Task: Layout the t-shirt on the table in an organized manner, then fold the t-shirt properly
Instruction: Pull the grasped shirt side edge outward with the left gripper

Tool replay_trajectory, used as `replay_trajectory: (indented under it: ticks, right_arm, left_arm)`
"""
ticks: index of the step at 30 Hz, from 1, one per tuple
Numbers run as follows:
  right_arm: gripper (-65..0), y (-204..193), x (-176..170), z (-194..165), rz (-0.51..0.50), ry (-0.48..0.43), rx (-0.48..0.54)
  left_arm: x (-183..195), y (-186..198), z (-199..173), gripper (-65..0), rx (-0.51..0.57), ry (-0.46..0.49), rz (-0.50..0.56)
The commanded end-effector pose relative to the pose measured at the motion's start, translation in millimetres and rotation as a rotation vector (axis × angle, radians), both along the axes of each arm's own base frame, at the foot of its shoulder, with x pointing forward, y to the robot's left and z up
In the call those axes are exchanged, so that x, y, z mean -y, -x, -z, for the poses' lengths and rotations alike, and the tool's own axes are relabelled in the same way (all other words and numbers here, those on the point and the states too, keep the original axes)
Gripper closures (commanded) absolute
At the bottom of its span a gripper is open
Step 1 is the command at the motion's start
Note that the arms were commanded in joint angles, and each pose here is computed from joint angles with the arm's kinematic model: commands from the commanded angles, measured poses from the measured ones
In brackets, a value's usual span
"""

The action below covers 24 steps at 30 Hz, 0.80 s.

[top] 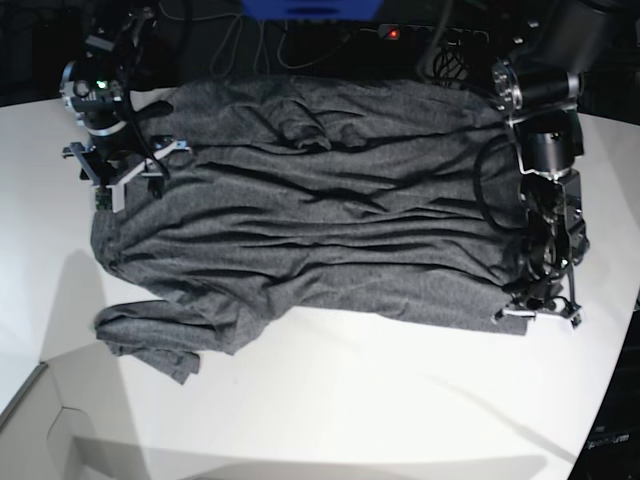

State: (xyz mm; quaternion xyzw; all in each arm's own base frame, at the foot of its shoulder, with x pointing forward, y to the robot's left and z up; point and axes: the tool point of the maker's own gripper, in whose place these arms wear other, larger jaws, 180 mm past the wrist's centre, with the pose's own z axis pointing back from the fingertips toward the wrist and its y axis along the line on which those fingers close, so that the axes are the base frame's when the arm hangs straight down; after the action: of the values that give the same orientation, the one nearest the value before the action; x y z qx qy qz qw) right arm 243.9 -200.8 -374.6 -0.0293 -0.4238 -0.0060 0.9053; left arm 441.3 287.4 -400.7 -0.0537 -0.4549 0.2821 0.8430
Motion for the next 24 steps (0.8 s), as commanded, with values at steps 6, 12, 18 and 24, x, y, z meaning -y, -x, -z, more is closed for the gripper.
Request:
replay_trajectory:
  ticks: [6,12,18,24]
  right_arm:
    - [-34.0,-6.0,2.1,-11.1,0.003,0.005,0.046]
    - [-34.0,-5.5,2.1,-10.7,0.003,0.005,0.044]
    - [-34.0,-6.0,2.6,-12.1,0.002,0.008,0.049]
    - [-34.0,-5.7,3.9,-12.6,0.005,0.011,0.049]
  left_arm:
    - [-3.4,-22.9,-46.0,-0.2,0.125,-0.028,0.004]
    - [1.0,-41.9,-91.7,-0.2,0.253,0.002,-0.002]
    - [8.5,-79.0,-114.7,-0.2,0.284,0.045,-0.011]
    - [1.8,-107.8,-108.5,-0.4,0.291,0.075,-0.098]
